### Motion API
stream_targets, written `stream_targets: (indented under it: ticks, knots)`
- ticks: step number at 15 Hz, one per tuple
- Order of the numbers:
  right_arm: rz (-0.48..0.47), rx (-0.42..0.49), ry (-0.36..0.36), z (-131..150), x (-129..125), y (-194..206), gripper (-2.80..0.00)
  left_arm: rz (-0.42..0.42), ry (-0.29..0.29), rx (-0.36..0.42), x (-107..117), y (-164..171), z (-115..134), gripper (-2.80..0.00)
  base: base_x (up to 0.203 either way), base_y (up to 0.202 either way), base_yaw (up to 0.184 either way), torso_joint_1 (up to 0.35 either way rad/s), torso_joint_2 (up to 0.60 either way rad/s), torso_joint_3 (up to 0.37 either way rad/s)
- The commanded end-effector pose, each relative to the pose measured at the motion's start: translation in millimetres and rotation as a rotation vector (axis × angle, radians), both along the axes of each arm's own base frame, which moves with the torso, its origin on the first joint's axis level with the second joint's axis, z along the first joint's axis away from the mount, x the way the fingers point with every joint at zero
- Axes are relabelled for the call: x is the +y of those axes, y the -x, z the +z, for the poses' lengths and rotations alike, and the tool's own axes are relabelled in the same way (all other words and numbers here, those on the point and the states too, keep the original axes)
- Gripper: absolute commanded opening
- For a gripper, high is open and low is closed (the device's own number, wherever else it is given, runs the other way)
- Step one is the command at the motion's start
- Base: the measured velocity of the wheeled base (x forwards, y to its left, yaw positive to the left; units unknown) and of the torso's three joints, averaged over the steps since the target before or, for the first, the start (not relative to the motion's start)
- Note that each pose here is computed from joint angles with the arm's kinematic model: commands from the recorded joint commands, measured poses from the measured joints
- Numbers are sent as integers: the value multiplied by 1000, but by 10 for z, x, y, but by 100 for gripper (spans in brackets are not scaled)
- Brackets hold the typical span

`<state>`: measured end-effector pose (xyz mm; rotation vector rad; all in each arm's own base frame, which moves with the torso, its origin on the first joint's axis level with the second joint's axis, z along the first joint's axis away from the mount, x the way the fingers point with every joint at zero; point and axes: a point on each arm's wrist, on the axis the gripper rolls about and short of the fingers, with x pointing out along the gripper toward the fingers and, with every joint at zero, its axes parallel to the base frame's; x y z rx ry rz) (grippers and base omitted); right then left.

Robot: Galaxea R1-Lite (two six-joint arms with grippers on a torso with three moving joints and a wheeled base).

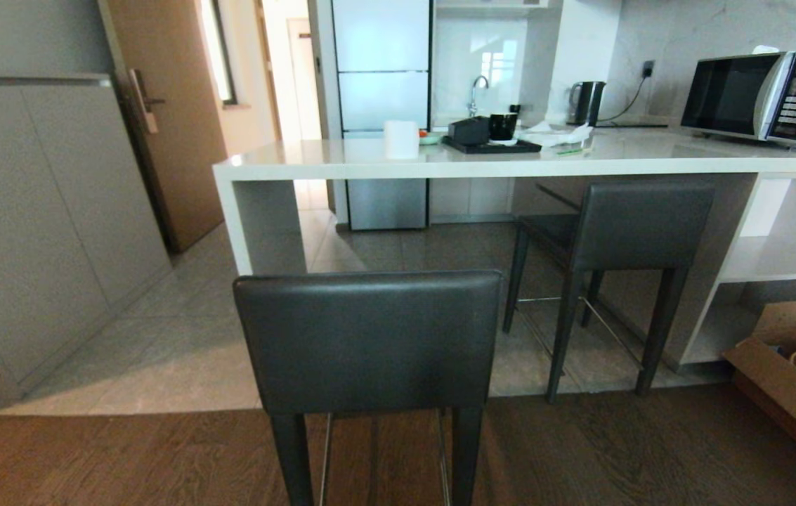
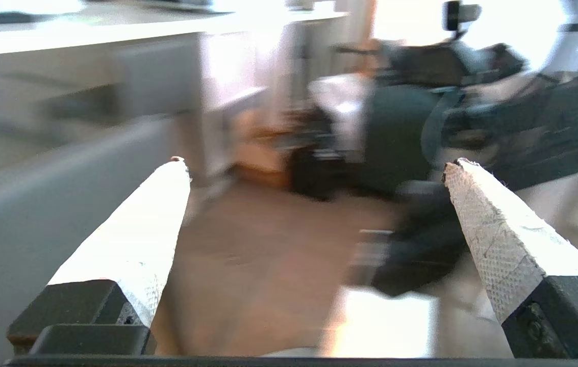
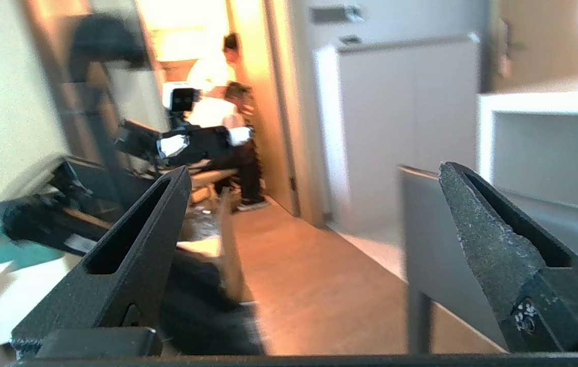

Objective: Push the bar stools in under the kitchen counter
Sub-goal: Pull the gray chair out from under the dining table

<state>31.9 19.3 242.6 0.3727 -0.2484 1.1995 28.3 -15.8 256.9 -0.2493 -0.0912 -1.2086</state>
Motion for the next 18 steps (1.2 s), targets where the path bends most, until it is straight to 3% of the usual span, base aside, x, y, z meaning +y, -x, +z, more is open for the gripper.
stream_targets:
  ticks: [1, 5, 7, 9, 11, 12, 14, 16, 18]
  knots:
    - [15, -150, -2, -24, 0, 598, 0, -79, -13, -104, -126, 606, -9, 0, 0, 0, 0, 0, 0, 0]
    - [29, -63, -8, -364, -1, 1133, 0, -115, -4, -115, -204, 1106, -294, 0, 0, 0, 0, 8, 2, -4]
    - [24, -4, -17, -548, -1, 1228, 0, -114, 19, -17, -186, 1001, -423, 0, 0, 0, 0, 0, 0, 0]
    - [-34, 29, -80, -525, -10, 1194, 0, -113, 18, -33, -189, 1012, -431, 0, 0, 0, 0, 0, 0, 0]
    - [-51, 81, -86, -494, -11, 1098, 0, -72, 30, 2, -204, 942, -387, 0, 0, 0, 0, 0, 0, 0]
    - [-90, 123, -93, -443, -14, 968, 0, 1, 47, 25, -234, 868, -354, 0, 0, 0, 0, 0, 0, 0]
    - [-220, 197, -81, -291, -27, 580, 0, 261, 54, 38, -328, 685, -270, 0, 0, 0, 0, 0, 0, 0]
    - [-307, 203, -41, -67, -37, 280, 0, 557, -12, 66, -403, 479, -191, 0, 0, 0, 0, 0, 0, 0]
    - [-332, 201, -9, 32, -40, 118, 0, 690, -36, 102, -387, 364, -159, 0, 0, 0, 0, 0, 0, 0]
